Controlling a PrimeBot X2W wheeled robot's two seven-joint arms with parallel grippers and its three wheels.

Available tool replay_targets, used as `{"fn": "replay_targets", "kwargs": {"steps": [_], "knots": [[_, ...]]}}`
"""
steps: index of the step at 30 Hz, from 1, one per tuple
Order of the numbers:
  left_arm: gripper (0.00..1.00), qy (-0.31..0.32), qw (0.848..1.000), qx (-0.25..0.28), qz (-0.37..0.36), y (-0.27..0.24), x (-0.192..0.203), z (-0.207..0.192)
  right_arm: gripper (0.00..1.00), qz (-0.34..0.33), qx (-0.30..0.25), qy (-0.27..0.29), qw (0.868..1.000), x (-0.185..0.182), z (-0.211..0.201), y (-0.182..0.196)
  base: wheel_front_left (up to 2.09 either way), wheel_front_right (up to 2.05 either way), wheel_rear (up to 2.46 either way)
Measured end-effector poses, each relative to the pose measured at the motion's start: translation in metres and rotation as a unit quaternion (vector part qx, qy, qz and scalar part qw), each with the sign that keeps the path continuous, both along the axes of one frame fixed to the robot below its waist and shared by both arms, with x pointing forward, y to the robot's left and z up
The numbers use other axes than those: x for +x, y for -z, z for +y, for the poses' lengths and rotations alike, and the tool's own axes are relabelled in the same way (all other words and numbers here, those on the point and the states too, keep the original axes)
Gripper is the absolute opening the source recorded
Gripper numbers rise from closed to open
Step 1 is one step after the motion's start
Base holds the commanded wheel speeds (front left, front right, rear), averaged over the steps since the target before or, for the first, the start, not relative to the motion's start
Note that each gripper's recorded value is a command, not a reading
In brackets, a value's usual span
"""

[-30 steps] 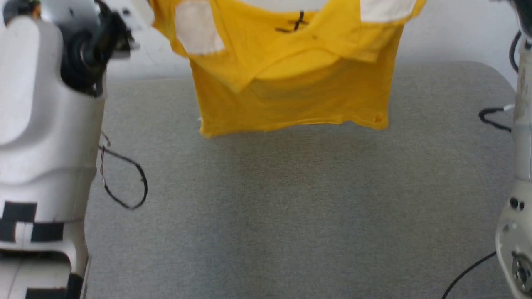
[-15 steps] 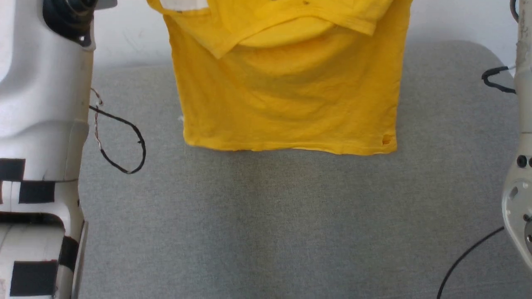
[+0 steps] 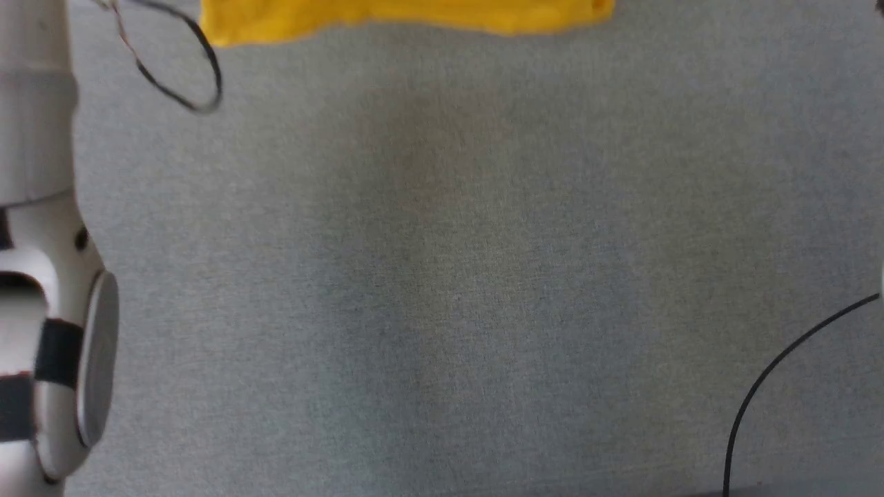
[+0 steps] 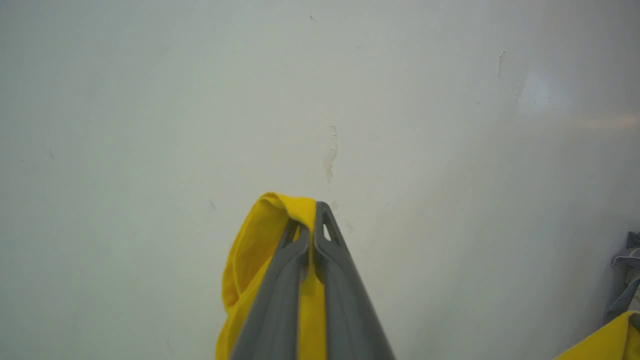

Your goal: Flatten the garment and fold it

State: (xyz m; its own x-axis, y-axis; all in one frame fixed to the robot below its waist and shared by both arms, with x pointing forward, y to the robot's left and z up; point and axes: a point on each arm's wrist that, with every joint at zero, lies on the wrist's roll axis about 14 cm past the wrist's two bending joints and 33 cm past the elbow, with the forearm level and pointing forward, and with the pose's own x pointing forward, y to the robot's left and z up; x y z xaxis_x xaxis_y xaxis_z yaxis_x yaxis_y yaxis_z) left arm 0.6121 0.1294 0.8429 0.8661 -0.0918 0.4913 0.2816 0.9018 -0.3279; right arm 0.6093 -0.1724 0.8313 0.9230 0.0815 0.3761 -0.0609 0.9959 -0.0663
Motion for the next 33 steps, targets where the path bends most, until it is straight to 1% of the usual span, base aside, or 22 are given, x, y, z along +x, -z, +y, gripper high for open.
{"fn": "replay_targets", "kwargs": {"steps": [4, 6, 8, 12, 16, 19, 22, 27, 29, 33], "knots": [[0.0, -0.002, 0.999, -0.018, -0.052, -0.008, 0.017, -0.002, 0.0, -0.019, -0.007, -0.001, 1.0, 0.024, 0.002, 0.007, 0.0, 0.0, 0.0], [0.0, 0.002, 0.996, -0.035, -0.084, -0.015, 0.023, -0.004, 0.0, -0.031, -0.009, -0.004, 0.999, 0.035, 0.005, 0.008, 0.0, 0.0, 0.0], [0.0, 0.006, 0.994, -0.04, -0.105, -0.014, 0.032, -0.006, 0.0, -0.039, -0.013, -0.006, 0.999, 0.047, 0.008, 0.012, 0.0, 0.0, 0.0], [0.0, 0.016, 0.993, -0.049, -0.109, 0.016, 0.06, -0.008, 0.0, -0.037, -0.034, -0.002, 0.999, 0.074, 0.011, 0.039, 0.0, 0.0, 0.0], [0.0, 0.016, 0.991, -0.073, -0.109, 0.049, 0.085, 0.0, 0.0, -0.029, -0.041, 0.011, 0.999, 0.1, 0.005, 0.072, 0.0, 0.0, 0.0], [0.0, 0.018, 0.99, -0.084, -0.116, 0.066, 0.1, 0.007, 0.0, -0.039, -0.051, 0.018, 0.998, 0.115, 0.003, 0.089, 0.0, 0.0, 0.0], [0.0, 0.02, 0.992, -0.075, -0.1, 0.099, 0.118, 0.01, 0.0, -0.038, -0.067, 0.019, 0.997, 0.131, 0.007, 0.116, 0.0, 0.0, 0.0], [0.0, 0.012, 0.997, -0.061, -0.039, 0.171, 0.149, 0.018, 0.0, 0.01, -0.1, -0.004, 0.995, 0.157, 0.027, 0.188, 0.0, 0.0, 0.0], [0.0, 0.008, 0.998, -0.062, -0.002, 0.205, 0.158, 0.022, 0.0, 0.026, -0.11, -0.017, 0.993, 0.164, 0.036, 0.217, 0.0, 0.0, 0.0], [0.0, 0.016, 0.995, -0.065, 0.079, 0.265, 0.164, 0.029, 0.0, 0.057, -0.106, -0.046, 0.992, 0.169, 0.051, 0.261, 0.0, 0.0, 0.0]]}}
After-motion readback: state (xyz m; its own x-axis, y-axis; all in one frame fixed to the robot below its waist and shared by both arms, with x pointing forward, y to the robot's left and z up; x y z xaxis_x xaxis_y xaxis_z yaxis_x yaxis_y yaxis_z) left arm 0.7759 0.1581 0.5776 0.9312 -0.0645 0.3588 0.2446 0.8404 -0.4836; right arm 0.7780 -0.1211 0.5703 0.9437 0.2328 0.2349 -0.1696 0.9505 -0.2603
